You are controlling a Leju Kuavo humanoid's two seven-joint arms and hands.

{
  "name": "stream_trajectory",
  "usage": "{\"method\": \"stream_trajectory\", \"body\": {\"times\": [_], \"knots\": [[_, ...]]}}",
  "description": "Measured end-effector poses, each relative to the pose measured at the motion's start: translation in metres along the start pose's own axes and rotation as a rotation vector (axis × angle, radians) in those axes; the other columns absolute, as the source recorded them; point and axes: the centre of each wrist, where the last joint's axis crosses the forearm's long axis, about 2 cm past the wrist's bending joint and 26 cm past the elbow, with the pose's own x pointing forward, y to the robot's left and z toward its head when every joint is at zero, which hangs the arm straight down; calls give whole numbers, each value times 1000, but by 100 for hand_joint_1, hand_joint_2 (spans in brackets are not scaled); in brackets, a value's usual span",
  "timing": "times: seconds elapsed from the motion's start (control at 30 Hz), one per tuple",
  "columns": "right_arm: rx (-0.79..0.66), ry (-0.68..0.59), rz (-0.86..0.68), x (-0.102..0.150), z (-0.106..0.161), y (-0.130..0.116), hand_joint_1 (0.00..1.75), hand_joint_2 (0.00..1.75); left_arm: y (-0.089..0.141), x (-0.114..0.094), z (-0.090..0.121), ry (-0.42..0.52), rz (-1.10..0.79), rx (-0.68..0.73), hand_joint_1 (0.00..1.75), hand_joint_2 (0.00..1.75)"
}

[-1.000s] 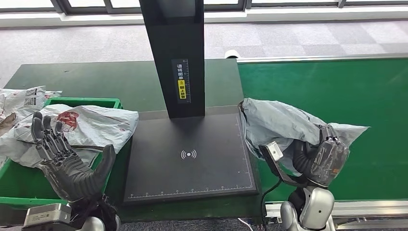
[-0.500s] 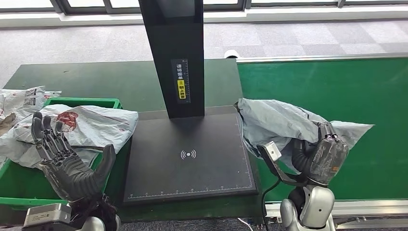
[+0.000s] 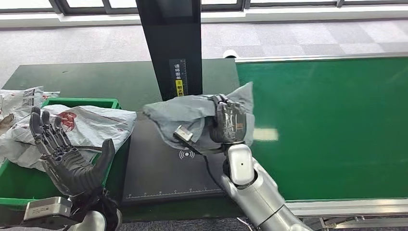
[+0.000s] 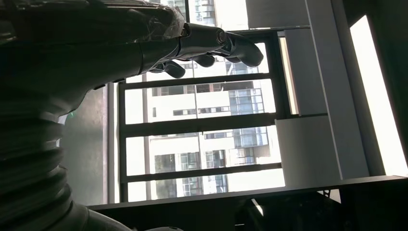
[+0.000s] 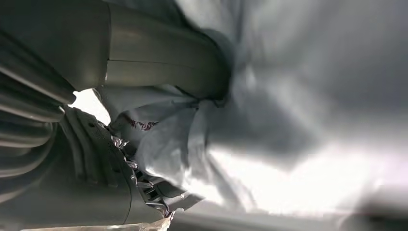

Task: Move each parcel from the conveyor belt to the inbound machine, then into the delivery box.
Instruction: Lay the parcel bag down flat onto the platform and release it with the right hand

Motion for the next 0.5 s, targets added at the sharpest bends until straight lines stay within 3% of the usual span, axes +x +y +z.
{"method": "stream_trajectory", "body": {"times": [0.17, 0.5], "knots": [[109, -117, -6, 47, 5, 23, 175, 175, -3, -3, 0, 5, 3, -6, 0, 175], [201, -163, 28, 61, 11, 38, 175, 175, -4, -5, 1, 13, 2, -12, 0, 175]]}}
